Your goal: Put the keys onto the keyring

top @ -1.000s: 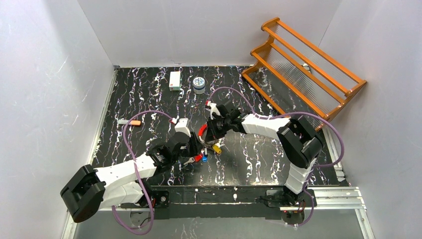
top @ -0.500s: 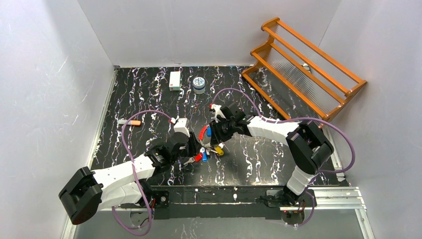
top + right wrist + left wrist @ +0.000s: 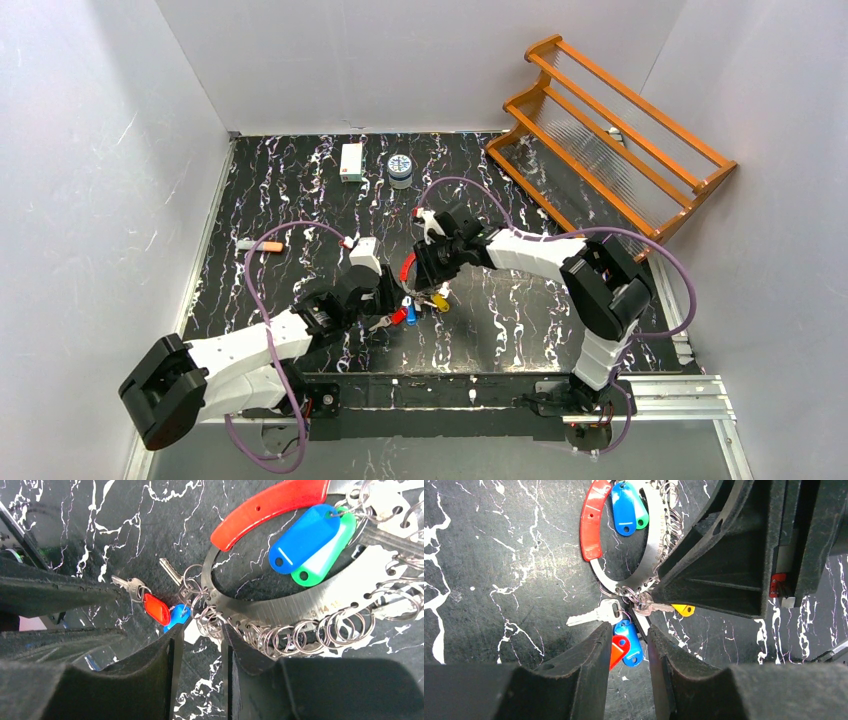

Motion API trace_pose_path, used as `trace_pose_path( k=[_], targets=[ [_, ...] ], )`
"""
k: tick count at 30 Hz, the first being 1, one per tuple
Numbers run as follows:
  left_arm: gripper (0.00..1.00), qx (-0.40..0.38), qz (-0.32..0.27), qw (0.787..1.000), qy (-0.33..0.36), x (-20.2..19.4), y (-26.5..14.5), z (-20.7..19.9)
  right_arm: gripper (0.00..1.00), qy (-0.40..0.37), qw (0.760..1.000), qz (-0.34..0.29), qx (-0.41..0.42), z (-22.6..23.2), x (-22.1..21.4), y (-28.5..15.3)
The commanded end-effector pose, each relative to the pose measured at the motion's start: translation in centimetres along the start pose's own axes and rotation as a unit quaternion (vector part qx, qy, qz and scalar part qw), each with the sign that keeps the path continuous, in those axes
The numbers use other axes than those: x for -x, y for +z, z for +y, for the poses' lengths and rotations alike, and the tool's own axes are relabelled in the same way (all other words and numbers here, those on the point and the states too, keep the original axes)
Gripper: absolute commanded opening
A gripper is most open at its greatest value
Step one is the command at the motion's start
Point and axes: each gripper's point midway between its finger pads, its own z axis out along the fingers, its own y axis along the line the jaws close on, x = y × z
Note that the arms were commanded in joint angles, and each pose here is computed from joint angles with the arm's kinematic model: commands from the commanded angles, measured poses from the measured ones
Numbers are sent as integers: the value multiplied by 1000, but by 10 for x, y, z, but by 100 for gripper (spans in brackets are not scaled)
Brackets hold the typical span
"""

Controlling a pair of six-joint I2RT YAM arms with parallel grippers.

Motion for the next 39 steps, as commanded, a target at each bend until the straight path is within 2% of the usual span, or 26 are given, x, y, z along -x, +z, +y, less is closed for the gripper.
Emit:
trace_pose_path(
  k=[1, 6, 13, 23, 31, 39],
  targets=[
    [31, -4, -15, 1000, 0, 12, 0, -8, 40, -23, 1000, -10, -8, 8, 15, 2],
    [31, -4, -15, 1000, 0, 12, 1, -8, 33, -31, 999, -5, -13, 7, 11, 4],
    [31, -6, -12, 1000, 0, 12, 3, -10, 37, -37, 999, -5, 6, 20, 15, 12],
    [31, -2, -16, 1000, 0, 13, 0, -7, 36, -48, 998, 20, -46, 7, 5, 29],
    [31, -2, -18, 1000, 0, 13, -2, -7, 3, -69, 997, 0, -34, 17, 11, 15],
    [31, -2, -41, 999, 9, 29, -12, -9, 1, -117, 991, -52, -41, 21, 17, -22]
  ],
)
